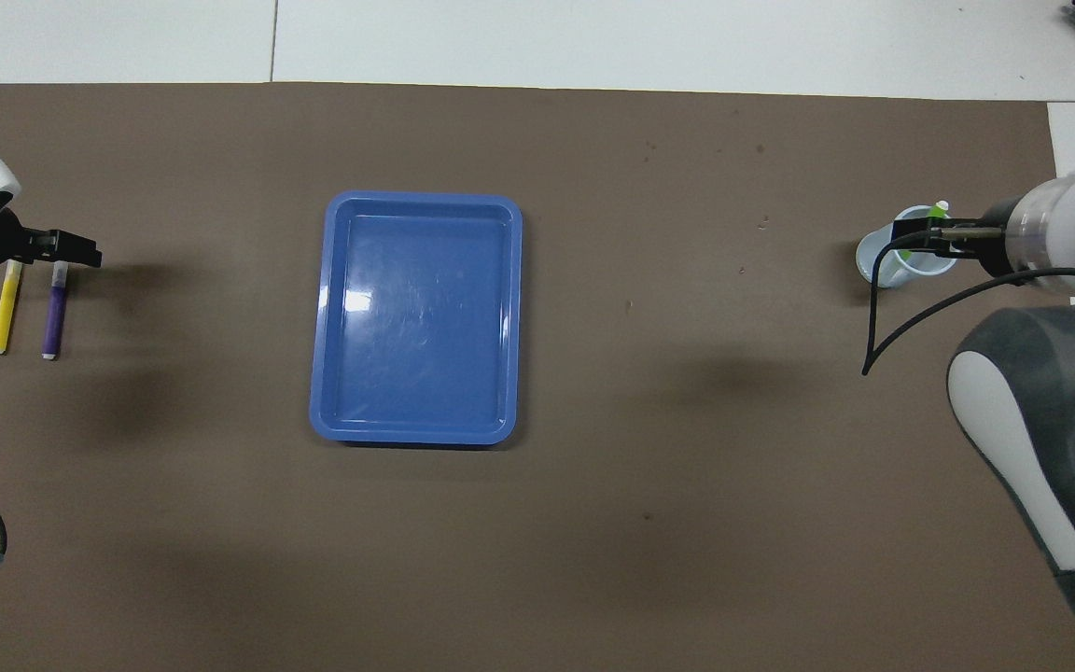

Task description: Transfer and insert pens with both arms

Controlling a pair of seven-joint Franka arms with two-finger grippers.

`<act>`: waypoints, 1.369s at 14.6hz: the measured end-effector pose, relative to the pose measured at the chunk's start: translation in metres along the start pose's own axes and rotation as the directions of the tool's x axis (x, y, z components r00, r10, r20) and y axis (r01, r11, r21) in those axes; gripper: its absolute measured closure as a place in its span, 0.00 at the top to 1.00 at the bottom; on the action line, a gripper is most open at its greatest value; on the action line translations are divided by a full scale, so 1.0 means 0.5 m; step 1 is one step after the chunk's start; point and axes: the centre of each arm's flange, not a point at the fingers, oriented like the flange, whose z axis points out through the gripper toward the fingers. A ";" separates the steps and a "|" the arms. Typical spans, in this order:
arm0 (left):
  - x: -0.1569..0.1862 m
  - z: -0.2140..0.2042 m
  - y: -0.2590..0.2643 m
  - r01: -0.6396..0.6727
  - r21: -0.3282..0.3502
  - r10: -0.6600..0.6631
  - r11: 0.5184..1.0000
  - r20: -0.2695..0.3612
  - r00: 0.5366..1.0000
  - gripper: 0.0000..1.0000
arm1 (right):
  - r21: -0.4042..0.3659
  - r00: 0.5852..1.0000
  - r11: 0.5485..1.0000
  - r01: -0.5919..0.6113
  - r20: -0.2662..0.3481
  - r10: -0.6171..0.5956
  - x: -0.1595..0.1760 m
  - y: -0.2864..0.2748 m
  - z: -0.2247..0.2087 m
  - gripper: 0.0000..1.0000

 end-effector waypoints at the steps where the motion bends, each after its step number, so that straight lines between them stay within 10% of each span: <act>1: -0.002 0.015 -0.004 0.019 -0.021 -0.019 1.000 0.001 1.000 1.00 | -0.005 1.000 1.000 0.003 0.020 -0.003 0.001 -0.004 -0.027 1.00; 20: -0.013 0.032 -0.024 -0.038 0.064 0.035 0.997 0.054 0.998 0.98 | 0.010 0.960 1.000 -0.011 0.279 0.008 -0.039 -0.009 -0.212 1.00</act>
